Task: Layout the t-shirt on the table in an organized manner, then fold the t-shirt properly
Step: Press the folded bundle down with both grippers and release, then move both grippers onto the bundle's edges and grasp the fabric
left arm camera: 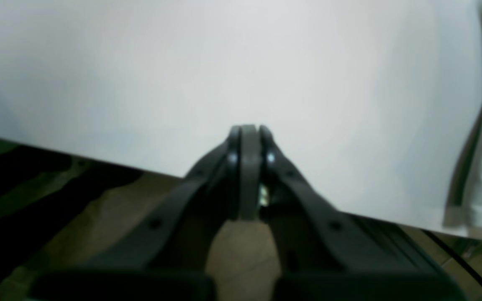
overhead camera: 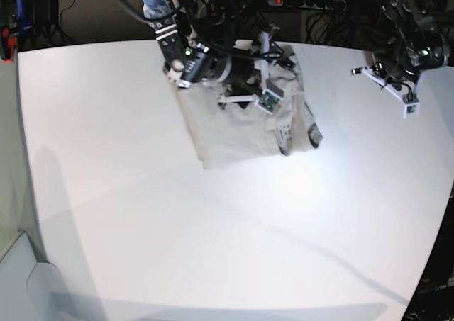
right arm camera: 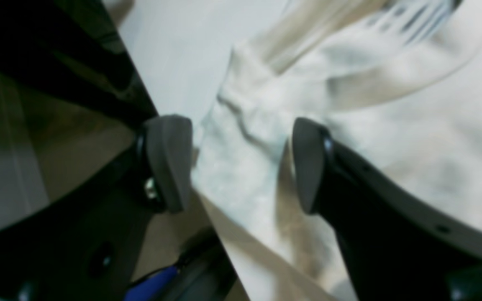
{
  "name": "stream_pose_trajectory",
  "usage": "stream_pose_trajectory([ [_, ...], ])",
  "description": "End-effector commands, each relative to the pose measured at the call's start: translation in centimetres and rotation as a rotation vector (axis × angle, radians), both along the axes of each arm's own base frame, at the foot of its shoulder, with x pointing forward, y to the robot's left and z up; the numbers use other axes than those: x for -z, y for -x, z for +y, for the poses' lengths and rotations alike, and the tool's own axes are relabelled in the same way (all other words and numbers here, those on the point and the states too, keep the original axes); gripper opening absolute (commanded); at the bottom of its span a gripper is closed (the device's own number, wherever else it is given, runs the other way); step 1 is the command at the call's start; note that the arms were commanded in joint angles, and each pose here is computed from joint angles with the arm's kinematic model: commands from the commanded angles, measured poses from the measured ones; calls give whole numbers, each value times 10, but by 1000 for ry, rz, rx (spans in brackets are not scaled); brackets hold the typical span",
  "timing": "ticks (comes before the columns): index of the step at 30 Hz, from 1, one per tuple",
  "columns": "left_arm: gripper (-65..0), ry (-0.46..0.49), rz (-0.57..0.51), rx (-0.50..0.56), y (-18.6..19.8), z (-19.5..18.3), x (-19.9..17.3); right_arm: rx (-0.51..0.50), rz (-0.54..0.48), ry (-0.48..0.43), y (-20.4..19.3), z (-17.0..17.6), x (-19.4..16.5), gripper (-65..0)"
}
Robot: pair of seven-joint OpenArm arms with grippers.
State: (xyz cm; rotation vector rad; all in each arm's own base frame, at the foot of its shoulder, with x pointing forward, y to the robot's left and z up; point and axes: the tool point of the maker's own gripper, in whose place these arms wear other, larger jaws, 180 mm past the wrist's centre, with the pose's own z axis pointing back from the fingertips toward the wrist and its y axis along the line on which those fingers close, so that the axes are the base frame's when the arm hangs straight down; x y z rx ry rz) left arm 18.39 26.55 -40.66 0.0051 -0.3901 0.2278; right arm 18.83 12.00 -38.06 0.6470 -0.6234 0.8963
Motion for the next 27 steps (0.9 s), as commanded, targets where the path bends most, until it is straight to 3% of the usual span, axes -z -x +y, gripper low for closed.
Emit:
stream_pose_trajectory([
  [1, -649, -15, -28, 2, -5, 3, -8, -3, -22, -58, -4, 11, -14, -269],
  [5, -647, -13, -45, 21, -9, -1, -11, -6, -43, -40, -4, 3, -15, -269],
  [11, -645, 11, -123, 236, -19, -32, -25, 13, -180, -56, -7, -17, -55, -269],
  [14, -645, 90, -186, 291, -25, -55, -32, 18, -234, -49, -10, -26, -68, -269],
  [23, -644, 318, -322, 332, -32, -94, -51, 12, -212, -17, -2, -36, -57, -269],
  [25, -619, 330, -329, 332, -32, -96, -52, 10, -212, -15, -2, -37, -56, -269],
  [27, -537, 337, -330, 322, -32, -97, -52, 8, -213, -9, -2, -38, -55, -269],
])
